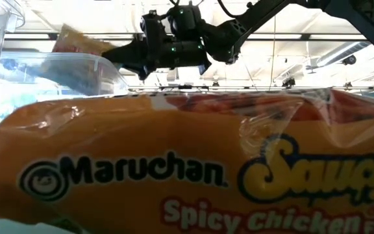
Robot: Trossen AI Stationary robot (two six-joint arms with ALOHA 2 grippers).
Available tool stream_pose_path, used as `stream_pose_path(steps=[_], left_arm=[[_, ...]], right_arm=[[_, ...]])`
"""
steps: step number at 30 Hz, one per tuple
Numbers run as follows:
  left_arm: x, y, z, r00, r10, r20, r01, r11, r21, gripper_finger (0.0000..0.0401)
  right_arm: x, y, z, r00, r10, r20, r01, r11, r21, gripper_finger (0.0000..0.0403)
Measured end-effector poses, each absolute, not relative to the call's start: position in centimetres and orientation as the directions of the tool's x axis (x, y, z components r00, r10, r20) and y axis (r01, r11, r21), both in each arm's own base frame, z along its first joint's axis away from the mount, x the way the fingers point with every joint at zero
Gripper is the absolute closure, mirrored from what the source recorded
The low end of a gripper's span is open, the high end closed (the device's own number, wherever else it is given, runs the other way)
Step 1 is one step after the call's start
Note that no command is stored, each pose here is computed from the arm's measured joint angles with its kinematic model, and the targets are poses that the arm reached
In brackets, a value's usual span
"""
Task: Sort Maruchan noodles
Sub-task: Put the top right blue noodle pack into the middle transparent bin, then put the middle left orange noodle pack into the top transparent bin
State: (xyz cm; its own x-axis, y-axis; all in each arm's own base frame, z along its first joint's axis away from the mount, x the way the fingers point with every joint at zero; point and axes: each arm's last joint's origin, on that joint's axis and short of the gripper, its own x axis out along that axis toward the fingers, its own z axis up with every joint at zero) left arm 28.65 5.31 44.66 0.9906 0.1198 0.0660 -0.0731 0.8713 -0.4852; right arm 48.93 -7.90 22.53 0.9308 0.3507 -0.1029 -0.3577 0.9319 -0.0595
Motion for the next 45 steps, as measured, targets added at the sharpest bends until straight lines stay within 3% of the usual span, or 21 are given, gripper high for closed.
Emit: stream_pose_path(steps=[7,13,22,26,30,36,42,45], left_arm=[[28.7,5.3,44.6,0.991,0.121,0.065,-0.075,0.873,-0.483,0.0251],[28.7,5.3,44.4,0.992,0.121,0.04,-0.087,0.875,-0.476,0.0251],[28.7,5.3,44.1,0.993,0.122,0.008,-0.106,0.896,-0.431,0.0251],[28.7,5.3,44.0,0.993,0.121,-0.005,-0.113,0.906,-0.409,0.0251],[28.7,5.3,43.5,0.991,0.121,-0.051,-0.131,0.914,-0.384,0.0251],[28.7,5.3,42.2,0.98,0.126,-0.157,-0.174,0.921,-0.348,0.0251],[29.3,5.5,38.9,0.957,0.122,-0.265,-0.212,0.915,-0.344,0.0251],[29.5,5.5,36.2,0.931,0.118,-0.346,-0.244,0.905,-0.348,0.0251]], right_arm=[[48.9,-7.9,22.6,0.93,0.352,-0.102,-0.357,0.934,-0.034,0.0285],[47.4,-9.3,25.8,0.941,0.319,-0.113,-0.3,0.941,0.157,0.0265],[40.1,-11.8,30.8,0.859,0.238,-0.453,-0.115,0.952,0.282,0.0281],[36.3,-11.4,32.4,0.769,0.144,-0.623,0.021,0.968,0.249,0.0282],[32.7,-10.4,34.1,0.702,0.057,-0.709,0.145,0.964,0.221,0.0282],[28.9,-8.8,33.6,0.652,0.054,-0.756,0.319,0.885,0.338,0.0282],[26.3,-6.5,30.3,0.588,0.103,-0.803,0.49,0.744,0.454,0.0282],[26.4,-5.5,29.1,0.638,0.114,-0.762,0.503,0.688,0.524,0.0282]])
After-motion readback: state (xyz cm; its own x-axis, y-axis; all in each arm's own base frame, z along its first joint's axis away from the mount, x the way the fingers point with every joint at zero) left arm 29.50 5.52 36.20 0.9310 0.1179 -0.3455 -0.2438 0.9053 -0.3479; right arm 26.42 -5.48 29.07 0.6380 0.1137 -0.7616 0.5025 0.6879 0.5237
